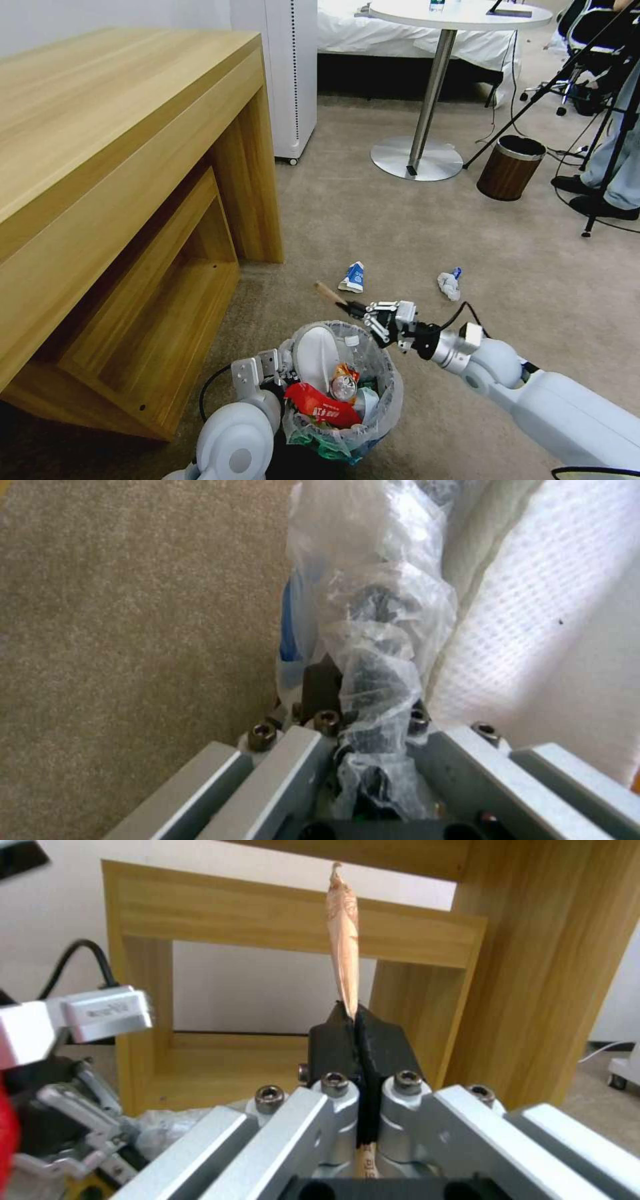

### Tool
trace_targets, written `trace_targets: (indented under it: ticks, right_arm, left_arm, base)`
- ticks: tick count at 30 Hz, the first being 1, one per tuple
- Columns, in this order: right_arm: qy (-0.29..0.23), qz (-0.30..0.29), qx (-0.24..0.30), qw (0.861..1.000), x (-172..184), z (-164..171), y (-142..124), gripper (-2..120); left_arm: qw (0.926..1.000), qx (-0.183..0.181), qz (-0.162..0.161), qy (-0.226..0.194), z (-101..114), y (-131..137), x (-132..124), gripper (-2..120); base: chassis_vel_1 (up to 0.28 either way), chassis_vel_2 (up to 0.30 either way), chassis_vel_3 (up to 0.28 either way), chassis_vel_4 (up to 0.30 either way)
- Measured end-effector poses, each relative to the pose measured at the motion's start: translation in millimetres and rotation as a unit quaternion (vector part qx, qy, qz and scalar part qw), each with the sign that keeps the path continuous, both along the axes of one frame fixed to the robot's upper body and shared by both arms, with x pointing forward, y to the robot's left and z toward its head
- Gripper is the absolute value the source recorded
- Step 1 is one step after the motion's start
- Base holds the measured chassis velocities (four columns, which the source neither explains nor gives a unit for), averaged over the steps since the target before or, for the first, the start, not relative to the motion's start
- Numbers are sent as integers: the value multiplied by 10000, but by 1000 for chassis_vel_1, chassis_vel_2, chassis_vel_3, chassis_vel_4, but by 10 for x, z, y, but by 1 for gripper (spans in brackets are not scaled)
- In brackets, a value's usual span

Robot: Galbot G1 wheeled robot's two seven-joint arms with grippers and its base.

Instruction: Pick up the trash bin and place the garbage on the floor into it.

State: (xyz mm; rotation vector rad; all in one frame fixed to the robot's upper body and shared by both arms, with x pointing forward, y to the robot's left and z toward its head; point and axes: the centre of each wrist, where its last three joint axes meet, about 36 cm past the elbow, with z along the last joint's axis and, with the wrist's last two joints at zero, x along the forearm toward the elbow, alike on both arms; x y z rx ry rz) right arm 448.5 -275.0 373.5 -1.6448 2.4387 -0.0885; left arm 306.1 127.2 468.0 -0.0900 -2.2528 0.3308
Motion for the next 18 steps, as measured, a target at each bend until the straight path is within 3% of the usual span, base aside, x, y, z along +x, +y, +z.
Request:
trace_targets:
  ticks: [10, 18]
  right_arm:
    - [-186, 102, 260, 9994, 279, 225, 355, 0]
    - [-34, 238, 287, 9993, 244, 94, 543, 0]
  left_arm:
    - [10000, -6, -38, 90, -49, -93, 2, 0]
    - [10000, -35, -43, 16, 53, -112, 115, 0]
  base:
    - [0, 0, 0, 0]
    - [0, 0, 0, 0]
